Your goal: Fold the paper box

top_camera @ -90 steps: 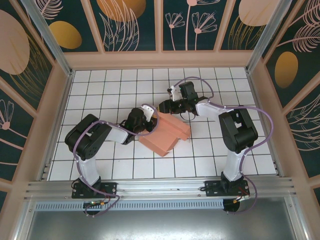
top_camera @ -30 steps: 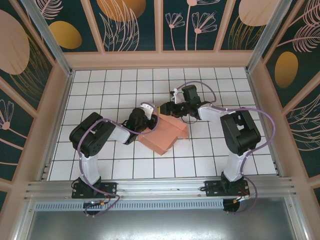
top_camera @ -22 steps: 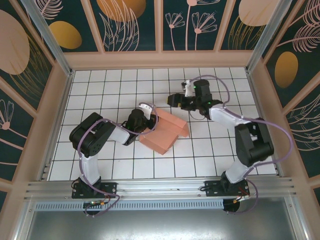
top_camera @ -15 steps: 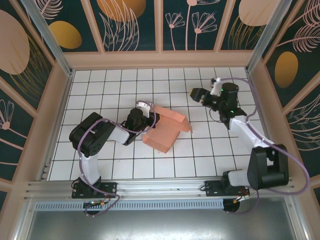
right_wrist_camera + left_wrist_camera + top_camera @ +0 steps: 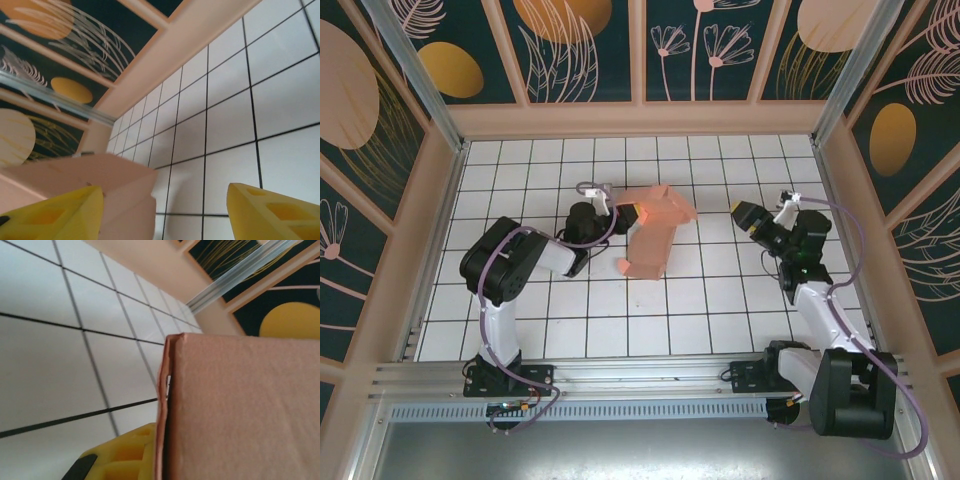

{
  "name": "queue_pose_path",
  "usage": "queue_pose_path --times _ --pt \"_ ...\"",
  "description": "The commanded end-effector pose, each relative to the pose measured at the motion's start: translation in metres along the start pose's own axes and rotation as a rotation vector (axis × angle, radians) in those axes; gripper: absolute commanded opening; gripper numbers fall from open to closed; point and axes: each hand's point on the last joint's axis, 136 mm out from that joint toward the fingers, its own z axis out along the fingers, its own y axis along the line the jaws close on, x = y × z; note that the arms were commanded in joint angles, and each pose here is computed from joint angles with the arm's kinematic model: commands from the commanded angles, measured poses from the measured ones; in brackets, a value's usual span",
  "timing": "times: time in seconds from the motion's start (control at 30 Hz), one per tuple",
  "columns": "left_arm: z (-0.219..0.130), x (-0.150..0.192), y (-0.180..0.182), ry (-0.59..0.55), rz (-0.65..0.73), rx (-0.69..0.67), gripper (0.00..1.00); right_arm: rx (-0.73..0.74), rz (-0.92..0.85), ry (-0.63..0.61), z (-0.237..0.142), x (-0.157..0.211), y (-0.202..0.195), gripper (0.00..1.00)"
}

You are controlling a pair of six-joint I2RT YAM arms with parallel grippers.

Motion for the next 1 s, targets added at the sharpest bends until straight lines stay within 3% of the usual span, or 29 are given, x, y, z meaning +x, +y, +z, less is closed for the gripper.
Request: queue_pose_path --times 0.0,0.3,0.5,0.77,0.97 --pt "0.007 -0.01 -0.024 0.024 -0.091 0.07 0.0 -0.124 -0.015 0.008 -0.002 0.007 0.022 0.62" --pt "0.009 -0.014 -0.037 0.03 -0.172 0.133 0.0 -0.348 -0.023 0.094 0.023 0.03 0.087 0.58" --pt "0.007 -0.017 -0.043 0.023 -0.163 0.153 0.0 -0.385 -0.004 0.149 0.041 0.037 0.109 0.56" --pt "0.009 -0.015 -0.034 0.022 -0.121 0.125 0.0 -0.386 0.049 0.217 0.062 0.047 0.114 0.54" --pt "0.01 -0.012 -0.033 0.03 -0.114 0.123 0.0 -0.31 0.112 0.247 0.075 0.056 0.094 0.44"
